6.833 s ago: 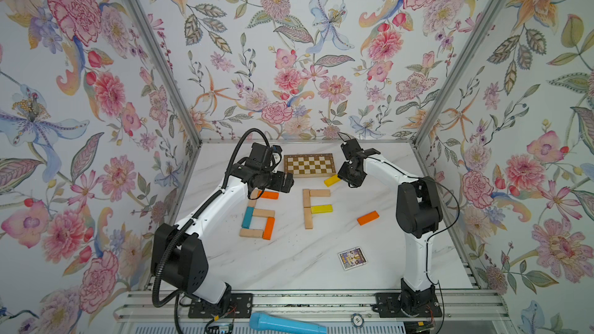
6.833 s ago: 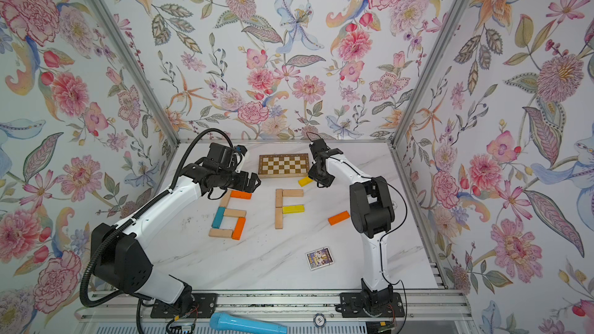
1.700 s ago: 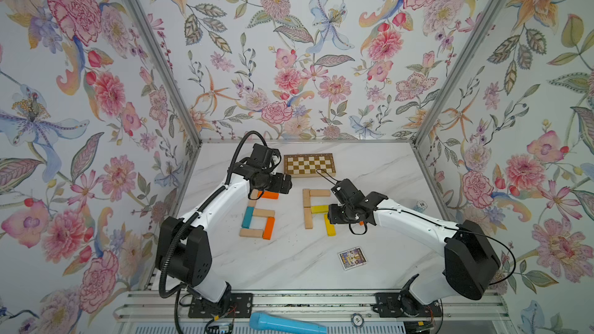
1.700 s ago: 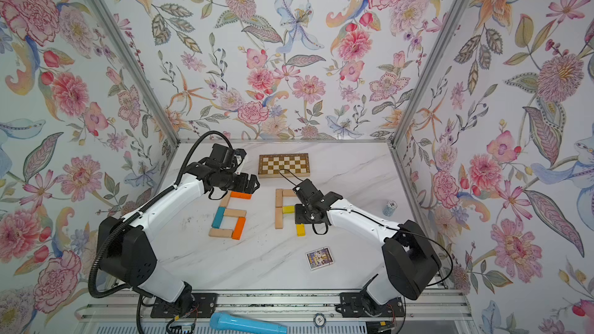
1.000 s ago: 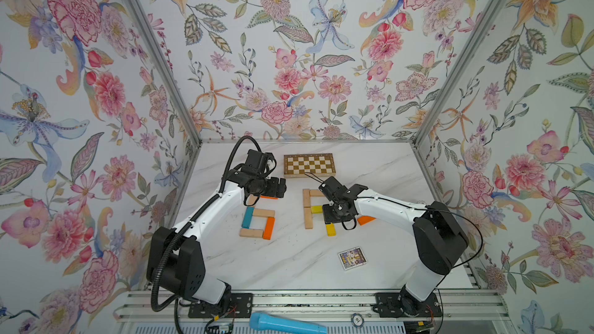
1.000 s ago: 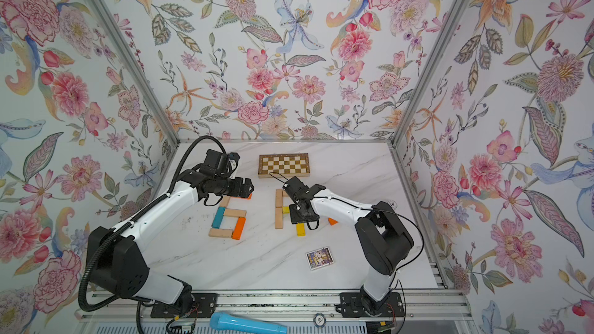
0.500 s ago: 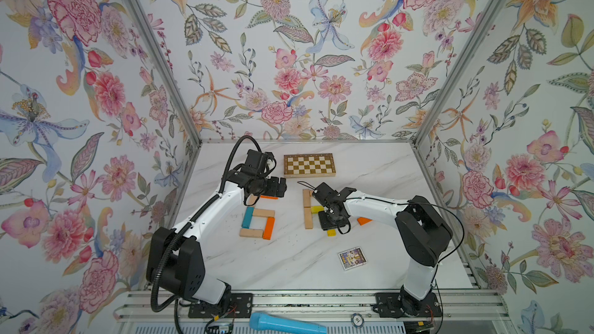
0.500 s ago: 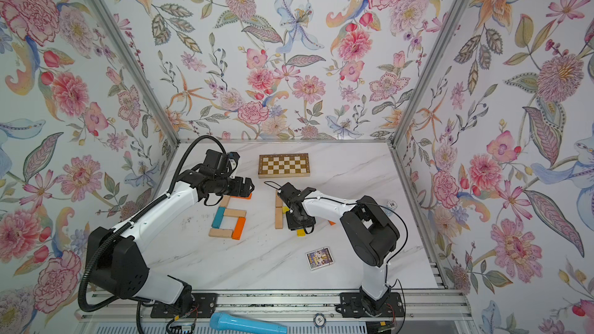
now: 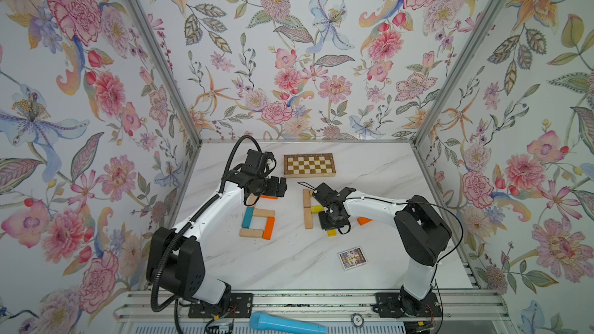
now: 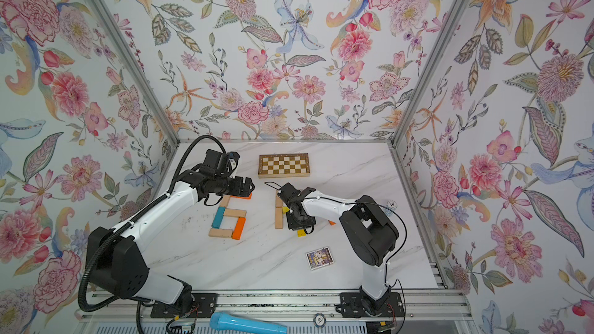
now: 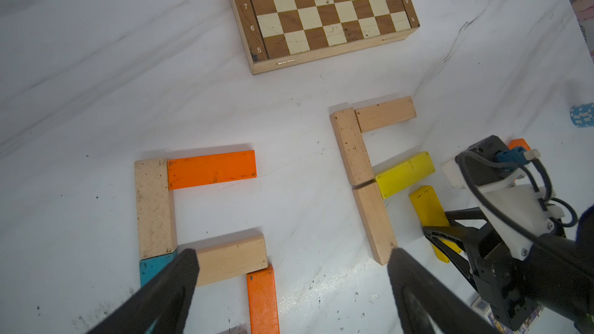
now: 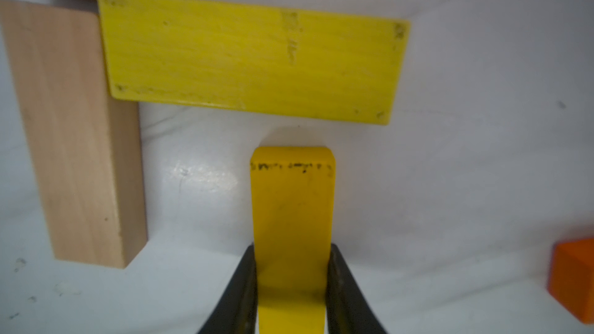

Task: Assemble the number 6 with building blocks
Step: Adjust the building block at the center of the board.

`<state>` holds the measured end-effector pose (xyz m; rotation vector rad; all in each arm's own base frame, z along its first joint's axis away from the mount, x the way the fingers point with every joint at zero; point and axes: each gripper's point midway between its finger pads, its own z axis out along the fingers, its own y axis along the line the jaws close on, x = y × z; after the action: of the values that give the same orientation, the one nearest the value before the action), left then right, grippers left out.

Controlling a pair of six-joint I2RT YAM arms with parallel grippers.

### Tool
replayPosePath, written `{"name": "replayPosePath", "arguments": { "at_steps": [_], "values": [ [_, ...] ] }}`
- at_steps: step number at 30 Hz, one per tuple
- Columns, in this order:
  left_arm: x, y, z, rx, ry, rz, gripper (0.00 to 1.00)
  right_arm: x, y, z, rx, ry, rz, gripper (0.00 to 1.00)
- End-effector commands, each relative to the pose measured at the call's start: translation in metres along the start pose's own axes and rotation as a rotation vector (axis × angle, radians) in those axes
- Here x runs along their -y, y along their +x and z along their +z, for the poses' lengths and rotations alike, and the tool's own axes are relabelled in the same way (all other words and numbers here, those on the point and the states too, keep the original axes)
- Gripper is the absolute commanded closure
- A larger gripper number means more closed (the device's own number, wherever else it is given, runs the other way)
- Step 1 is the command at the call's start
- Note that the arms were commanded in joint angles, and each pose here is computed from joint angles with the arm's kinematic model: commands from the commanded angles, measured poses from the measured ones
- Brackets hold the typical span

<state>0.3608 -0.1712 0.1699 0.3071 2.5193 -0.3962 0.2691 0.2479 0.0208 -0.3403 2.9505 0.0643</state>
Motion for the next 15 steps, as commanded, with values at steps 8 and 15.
{"name": "replayPosePath", "arguments": {
  "at_steps": [8, 15],
  "values": [
    [0.0006, -0.0010, -0.0041, 0.014, 0.011, 0.014, 0.03, 0.0150, -0.0015, -0.0031, -0.003, 0.052, 0.045, 0.71],
    [0.0013, -0.0011, -0.0048, 0.015, 0.014, 0.016, 0.03, 0.0157, -0.0021, -0.0009, -0.011, 0.054, 0.053, 0.71]
  ]
}}
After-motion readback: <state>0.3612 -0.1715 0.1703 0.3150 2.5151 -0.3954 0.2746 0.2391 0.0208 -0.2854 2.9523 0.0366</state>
